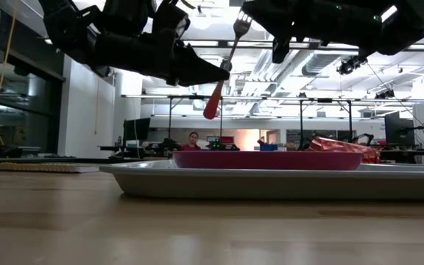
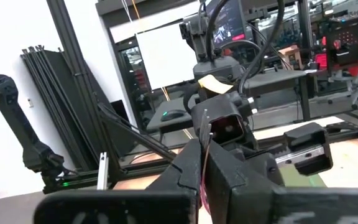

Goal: Pick and place plate/cup/fork/spoon on tray
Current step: Put the fork on the tray at the top of the plate

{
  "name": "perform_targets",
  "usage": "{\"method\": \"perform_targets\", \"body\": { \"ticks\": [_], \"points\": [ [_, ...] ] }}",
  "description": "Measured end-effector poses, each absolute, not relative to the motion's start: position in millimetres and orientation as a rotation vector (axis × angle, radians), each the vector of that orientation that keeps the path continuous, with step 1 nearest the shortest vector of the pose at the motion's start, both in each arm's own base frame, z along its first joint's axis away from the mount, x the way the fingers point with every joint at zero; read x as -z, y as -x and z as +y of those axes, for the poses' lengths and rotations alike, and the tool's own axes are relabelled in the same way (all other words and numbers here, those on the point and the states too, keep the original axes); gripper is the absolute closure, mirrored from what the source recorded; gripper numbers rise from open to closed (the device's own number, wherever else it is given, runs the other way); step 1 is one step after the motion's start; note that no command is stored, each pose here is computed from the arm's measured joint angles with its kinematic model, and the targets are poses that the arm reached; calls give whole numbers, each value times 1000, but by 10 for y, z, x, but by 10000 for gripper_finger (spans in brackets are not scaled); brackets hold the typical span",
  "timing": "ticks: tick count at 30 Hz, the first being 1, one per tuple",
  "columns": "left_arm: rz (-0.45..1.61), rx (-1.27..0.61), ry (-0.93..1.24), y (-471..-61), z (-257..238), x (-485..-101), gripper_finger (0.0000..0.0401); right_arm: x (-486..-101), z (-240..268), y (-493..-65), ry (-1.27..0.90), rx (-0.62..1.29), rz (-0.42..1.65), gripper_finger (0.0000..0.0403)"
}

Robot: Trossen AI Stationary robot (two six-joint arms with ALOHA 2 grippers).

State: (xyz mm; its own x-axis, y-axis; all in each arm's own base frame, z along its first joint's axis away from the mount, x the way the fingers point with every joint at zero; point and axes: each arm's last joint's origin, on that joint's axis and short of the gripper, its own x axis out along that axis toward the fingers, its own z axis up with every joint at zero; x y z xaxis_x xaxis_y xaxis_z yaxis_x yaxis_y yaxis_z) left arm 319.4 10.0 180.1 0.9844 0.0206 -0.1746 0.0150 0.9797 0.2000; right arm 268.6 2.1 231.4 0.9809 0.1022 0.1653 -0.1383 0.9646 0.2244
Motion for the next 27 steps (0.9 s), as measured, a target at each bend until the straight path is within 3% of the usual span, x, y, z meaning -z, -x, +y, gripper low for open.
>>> {"method": "perform_targets", "body": {
  "ticks": [7,19,27],
  "points": [
    [232,-104,-217,-3145,127,-1847,396,-2317,2,-2683,-248,-109,-155,387],
    [329,-243,-198,-2871,160,-1980,399,-2374,-136,-2612,-193,-9,-127,215],
    [427,-533,-201,-2801,245,-1923,400,-2511,-183,-2337,-152,30,9,188]
  ]
}}
